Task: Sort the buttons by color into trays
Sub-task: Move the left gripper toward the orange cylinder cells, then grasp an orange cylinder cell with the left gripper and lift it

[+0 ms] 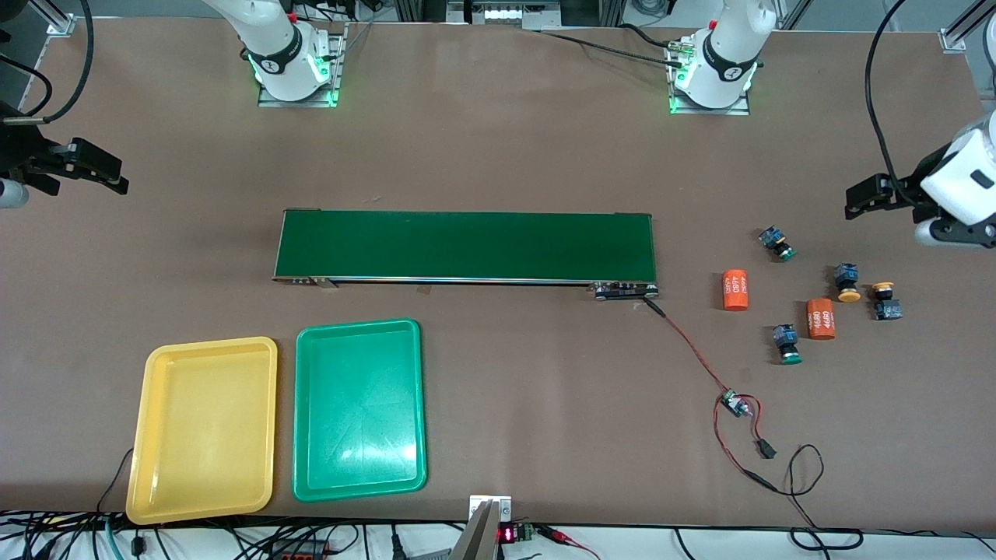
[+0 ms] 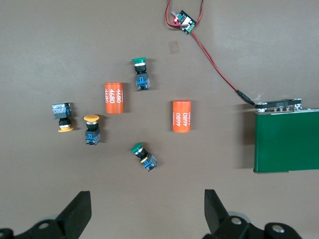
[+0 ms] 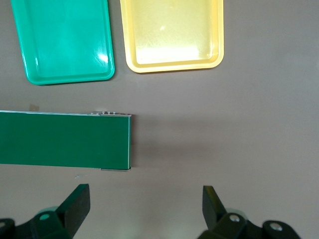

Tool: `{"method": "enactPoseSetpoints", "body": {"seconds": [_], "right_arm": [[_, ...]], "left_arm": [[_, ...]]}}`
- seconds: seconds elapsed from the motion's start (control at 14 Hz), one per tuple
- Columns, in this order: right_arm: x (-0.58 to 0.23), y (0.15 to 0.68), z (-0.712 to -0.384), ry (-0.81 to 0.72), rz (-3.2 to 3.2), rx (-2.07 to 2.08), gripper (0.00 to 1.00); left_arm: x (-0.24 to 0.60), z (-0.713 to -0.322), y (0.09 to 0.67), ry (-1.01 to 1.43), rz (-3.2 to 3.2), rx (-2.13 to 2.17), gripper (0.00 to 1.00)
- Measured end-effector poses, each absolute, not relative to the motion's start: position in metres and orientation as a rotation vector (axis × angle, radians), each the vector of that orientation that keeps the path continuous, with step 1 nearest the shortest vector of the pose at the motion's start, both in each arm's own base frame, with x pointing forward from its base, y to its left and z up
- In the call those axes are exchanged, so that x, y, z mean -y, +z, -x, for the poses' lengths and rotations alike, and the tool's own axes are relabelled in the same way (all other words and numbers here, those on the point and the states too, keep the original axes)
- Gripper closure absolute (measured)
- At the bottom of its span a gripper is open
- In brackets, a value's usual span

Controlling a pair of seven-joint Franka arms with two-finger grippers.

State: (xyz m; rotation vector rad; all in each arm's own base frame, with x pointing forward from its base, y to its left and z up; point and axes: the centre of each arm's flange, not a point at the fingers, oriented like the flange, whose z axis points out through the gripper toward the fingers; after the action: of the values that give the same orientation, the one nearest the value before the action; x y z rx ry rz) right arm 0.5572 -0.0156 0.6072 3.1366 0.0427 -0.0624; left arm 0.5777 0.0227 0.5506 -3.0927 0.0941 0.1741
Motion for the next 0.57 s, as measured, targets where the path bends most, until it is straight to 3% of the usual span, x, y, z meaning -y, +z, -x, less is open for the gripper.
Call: {"method": "enactPoseSetpoints", "body": {"seconds": [0.21, 0.57], "right_arm": [[0.016, 0.607, -0.557, -0.063, -3.137, -0.043, 0.00], [0.015, 0.607, -0.557, -0.065, -3.136, -0.044, 0.00]], "left_arm": [[-0.025, -0.597, 0.513, 0.281, 3.082, -0.086, 0.00], [-0.034, -0.631, 0.394, 0.460, 3.055, -0.074, 0.00]]}}
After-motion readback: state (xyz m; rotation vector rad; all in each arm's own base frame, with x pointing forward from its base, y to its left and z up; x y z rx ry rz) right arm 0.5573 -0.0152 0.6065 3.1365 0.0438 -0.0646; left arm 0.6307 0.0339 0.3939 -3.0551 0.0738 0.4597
